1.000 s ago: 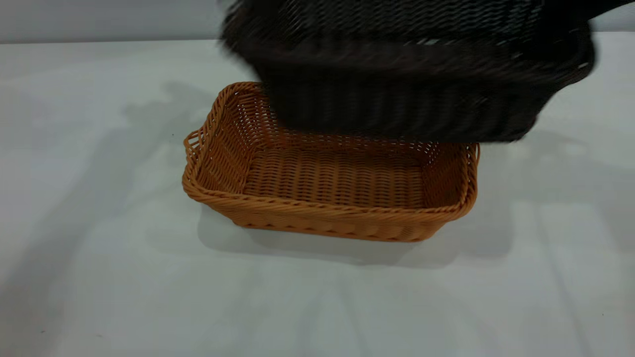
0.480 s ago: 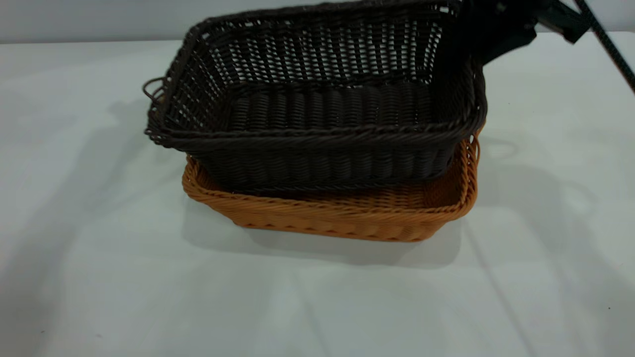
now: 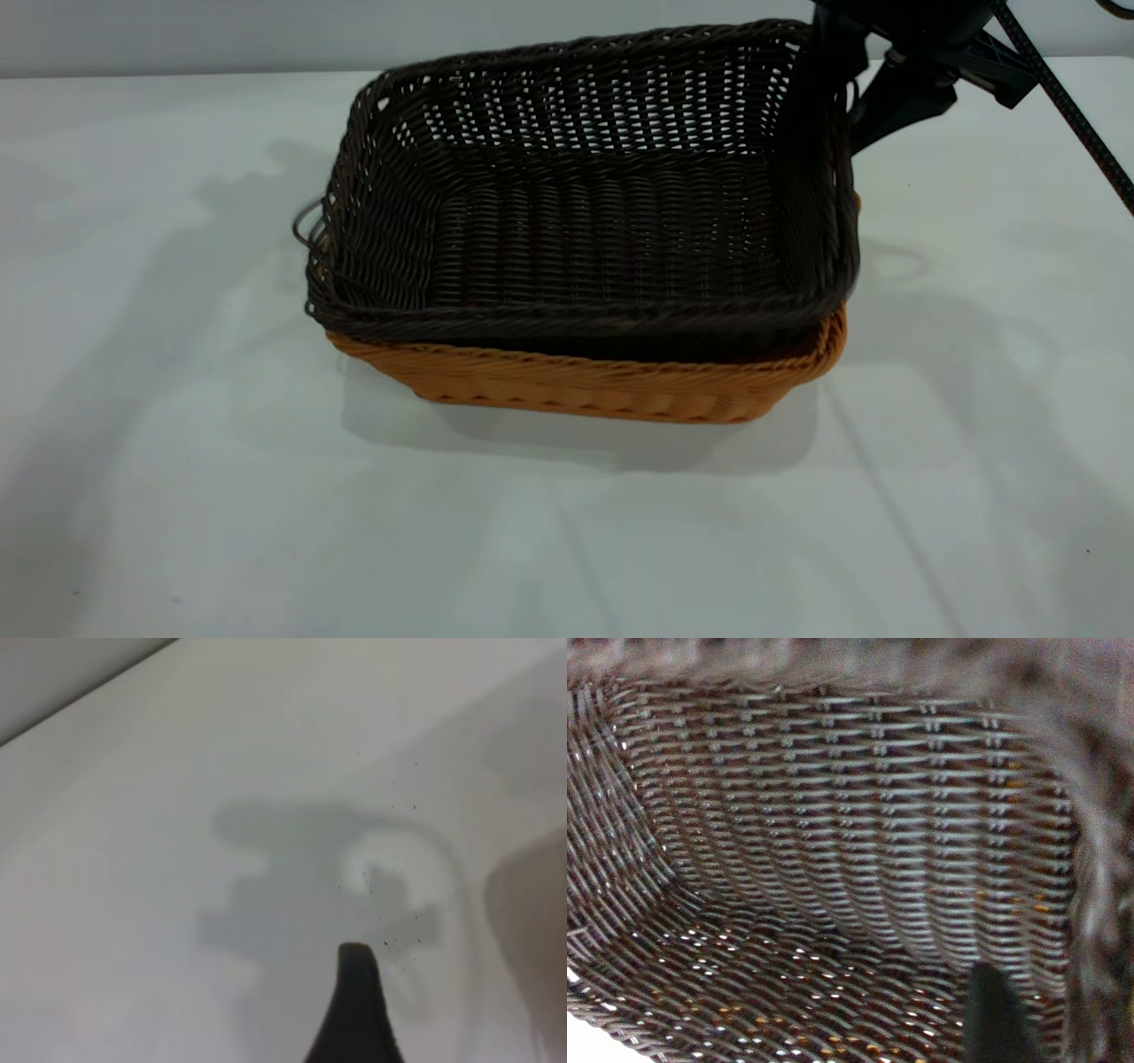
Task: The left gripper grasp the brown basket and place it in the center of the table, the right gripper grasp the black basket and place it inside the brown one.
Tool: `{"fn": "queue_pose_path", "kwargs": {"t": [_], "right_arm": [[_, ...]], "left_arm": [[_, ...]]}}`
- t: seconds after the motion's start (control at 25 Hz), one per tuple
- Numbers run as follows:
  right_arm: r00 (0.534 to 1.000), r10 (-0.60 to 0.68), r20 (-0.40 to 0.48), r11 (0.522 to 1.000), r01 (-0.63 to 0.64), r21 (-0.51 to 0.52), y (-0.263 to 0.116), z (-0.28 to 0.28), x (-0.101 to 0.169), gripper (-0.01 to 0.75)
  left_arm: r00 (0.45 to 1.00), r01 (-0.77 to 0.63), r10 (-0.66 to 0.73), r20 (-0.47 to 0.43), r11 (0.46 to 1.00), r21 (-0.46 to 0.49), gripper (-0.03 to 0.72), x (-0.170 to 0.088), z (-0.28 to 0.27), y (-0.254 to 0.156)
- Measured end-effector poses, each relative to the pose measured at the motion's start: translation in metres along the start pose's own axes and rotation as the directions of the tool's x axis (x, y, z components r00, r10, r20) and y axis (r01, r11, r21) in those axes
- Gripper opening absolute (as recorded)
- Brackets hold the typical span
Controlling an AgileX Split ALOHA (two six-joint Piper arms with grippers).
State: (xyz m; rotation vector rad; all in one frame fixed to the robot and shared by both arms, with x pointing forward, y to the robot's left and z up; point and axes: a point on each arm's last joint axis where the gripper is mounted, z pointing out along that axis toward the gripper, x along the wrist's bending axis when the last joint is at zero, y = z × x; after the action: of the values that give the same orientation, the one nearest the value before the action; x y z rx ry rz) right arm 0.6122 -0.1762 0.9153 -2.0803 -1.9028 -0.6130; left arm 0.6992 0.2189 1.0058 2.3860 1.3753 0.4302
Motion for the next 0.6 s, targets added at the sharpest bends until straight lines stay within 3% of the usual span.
{"fn": "queue_pose_path", "kwargs": {"t": [0.16,0.28,0.44,0.6], "right_arm": [[0.999,-0.048,0.012,0.999,0.048,0.005,0.000,-0.001,0.000,0.514],[0.993,-0.102,0.055,0.995,0.103,-0.002,0.001,-0.006,-0.003,0.608],[0.979,-0.176,0.104,0.973,0.189,-0.132,0.006,-0.057,0.004,0.637],[0.959,-0.250,0.134,0.901,0.281,-0.329,-0.008,-0.142,0.026,0.614]], "left_arm": [[1.000,-0.008,0.008,-0.008,1.000,-0.012,0.530,0.001,0.000,0.001],[0.999,-0.030,0.029,-0.029,0.999,-0.028,0.530,0.002,-0.002,0.003],[0.998,-0.040,0.035,-0.054,0.996,-0.084,0.530,0.003,-0.028,0.009],[0.994,-0.056,0.037,-0.100,0.979,-0.197,0.530,0.001,-0.087,0.017]]}}
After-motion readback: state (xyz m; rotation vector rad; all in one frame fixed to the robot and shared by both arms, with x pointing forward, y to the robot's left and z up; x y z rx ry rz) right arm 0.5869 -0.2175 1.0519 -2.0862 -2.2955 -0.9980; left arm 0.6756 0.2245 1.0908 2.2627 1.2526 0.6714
